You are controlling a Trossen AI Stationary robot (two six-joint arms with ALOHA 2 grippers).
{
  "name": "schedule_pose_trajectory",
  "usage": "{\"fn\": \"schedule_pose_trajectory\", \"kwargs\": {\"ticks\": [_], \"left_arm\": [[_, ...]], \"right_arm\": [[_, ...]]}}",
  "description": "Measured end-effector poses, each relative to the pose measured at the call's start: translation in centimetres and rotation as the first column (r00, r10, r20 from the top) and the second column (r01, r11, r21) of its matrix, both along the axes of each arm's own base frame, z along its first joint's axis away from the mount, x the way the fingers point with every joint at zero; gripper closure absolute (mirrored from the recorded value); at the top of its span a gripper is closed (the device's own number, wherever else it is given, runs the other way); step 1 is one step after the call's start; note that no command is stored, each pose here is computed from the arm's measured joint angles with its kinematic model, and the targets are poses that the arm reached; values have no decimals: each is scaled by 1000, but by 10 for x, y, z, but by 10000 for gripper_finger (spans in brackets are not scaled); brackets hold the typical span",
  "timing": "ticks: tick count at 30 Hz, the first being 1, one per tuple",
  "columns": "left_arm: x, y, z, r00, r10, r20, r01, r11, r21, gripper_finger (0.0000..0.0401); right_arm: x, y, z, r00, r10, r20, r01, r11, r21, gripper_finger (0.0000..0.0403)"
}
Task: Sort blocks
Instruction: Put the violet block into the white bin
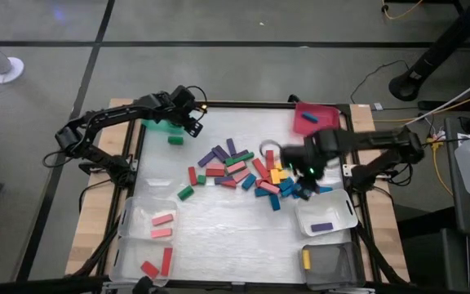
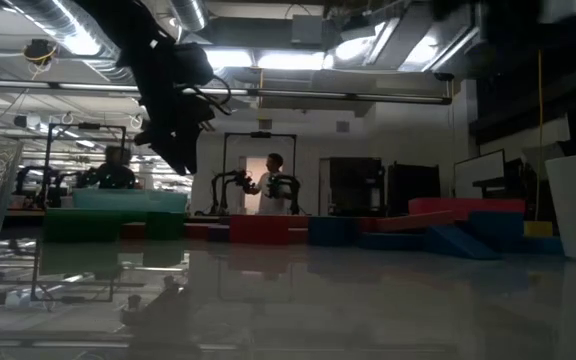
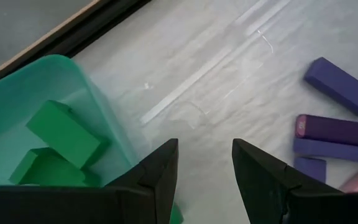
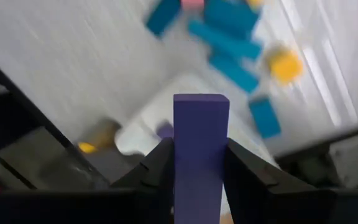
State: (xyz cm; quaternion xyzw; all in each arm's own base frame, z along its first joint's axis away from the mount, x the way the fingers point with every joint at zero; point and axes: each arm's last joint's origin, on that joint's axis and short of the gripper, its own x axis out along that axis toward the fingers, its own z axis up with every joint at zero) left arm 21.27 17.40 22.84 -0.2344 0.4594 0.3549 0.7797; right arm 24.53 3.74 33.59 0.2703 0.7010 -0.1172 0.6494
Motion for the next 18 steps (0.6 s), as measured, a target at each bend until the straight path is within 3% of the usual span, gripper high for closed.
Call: {"fn": "schedule_pose_trajectory", "kwargs": {"ticks": [8,12,18], "left_arm": [[11,-14,0,995,-99,-13,99,995,12,260],[16,-22,0,991,-134,-13,134,991,13,260],[26,-36,0,979,-203,-6,203,979,15,260]], "right_arm": [[-25,39,-42,983,28,-181,-32,999,-19,278],[-26,53,-62,982,80,-169,-77,997,21,279],[-33,64,-83,976,130,-176,-132,991,-2,279]]}}
